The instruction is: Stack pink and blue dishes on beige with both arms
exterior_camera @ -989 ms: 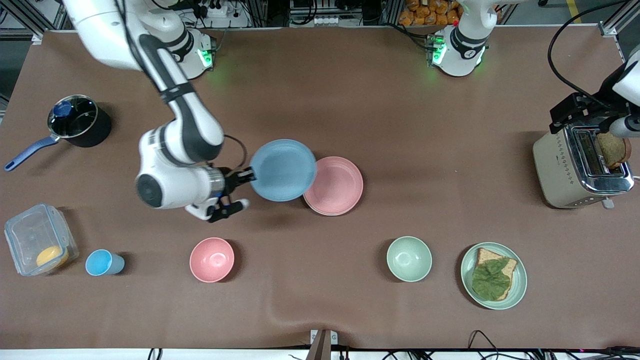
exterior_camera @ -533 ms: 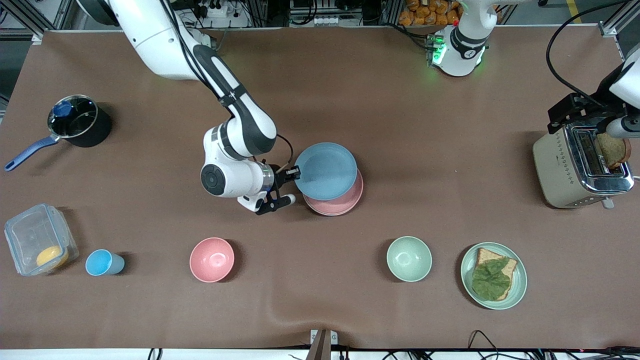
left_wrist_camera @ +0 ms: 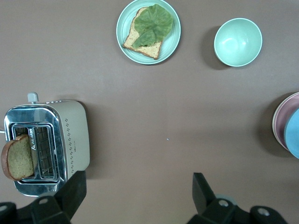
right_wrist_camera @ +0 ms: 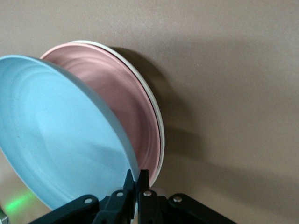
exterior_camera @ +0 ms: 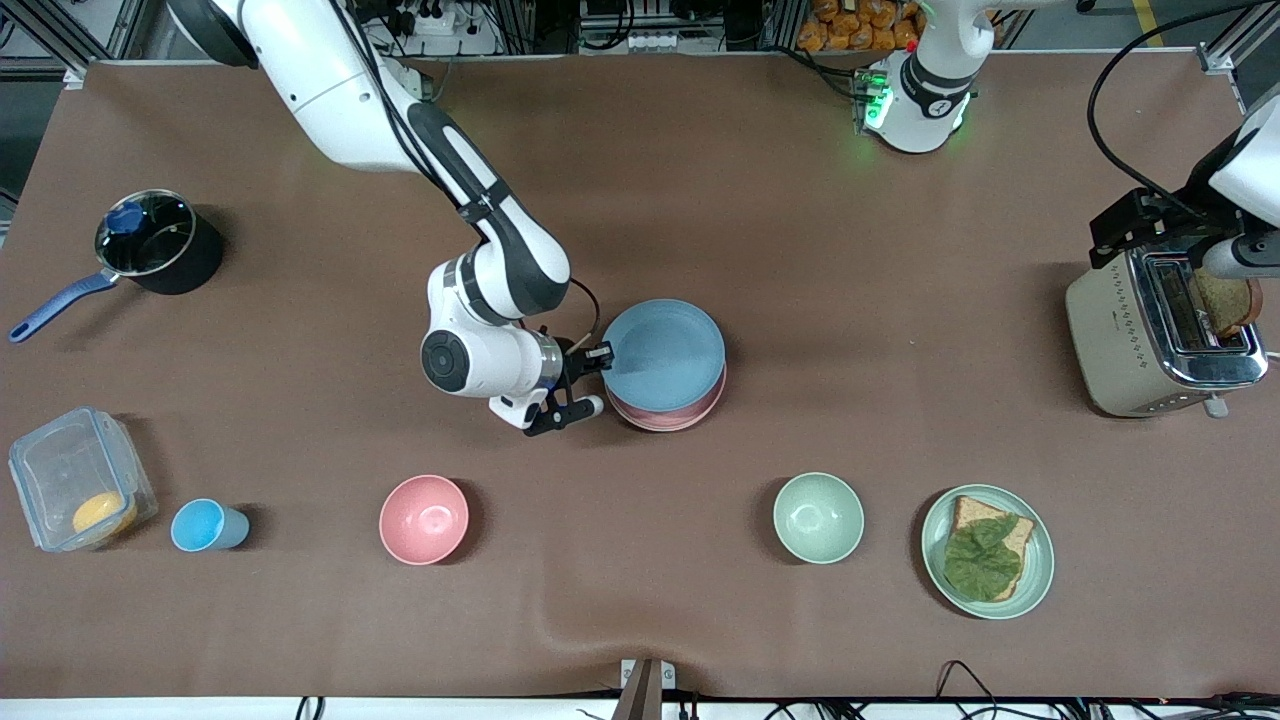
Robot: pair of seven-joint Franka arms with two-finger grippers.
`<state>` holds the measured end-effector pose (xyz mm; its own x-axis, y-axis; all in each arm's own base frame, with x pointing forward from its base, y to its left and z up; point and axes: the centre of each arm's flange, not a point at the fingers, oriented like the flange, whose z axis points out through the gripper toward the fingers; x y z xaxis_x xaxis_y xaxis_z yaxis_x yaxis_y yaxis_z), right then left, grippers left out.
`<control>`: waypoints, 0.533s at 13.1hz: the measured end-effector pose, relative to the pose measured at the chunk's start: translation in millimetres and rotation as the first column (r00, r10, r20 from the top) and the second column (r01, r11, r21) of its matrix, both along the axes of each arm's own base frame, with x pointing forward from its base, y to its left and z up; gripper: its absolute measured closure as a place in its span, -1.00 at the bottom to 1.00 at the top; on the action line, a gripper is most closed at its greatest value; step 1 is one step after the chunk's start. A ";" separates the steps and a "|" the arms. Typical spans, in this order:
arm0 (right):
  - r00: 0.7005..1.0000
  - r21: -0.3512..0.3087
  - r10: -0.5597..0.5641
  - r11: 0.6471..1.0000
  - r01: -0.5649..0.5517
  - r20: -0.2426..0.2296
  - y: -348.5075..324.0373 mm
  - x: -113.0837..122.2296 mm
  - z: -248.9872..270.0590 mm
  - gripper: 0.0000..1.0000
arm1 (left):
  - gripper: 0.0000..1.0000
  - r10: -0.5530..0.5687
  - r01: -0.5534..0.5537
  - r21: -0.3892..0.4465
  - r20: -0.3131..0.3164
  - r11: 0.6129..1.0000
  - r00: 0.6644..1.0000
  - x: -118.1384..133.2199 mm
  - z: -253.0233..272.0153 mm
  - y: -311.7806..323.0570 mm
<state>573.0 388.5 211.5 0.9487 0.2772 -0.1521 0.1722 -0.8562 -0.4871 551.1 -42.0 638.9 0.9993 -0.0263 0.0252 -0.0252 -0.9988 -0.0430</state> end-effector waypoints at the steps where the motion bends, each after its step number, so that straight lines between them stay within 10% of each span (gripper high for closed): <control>1: 1.000 0.002 0.000 1.000 0.000 0.007 1.2 0.8 0.5 0.60 | -1.00 0.000 0.000 0.000 0.000 1.000 1.000 0.1 -0.2 0.0; 7: 0.988 -0.051 0.021 0.999 -0.014 0.156 -32.3 46.1 78.7 -0.84 | -1.00 0.000 0.000 0.000 -0.004 1.000 1.000 1.2 -2.4 0.1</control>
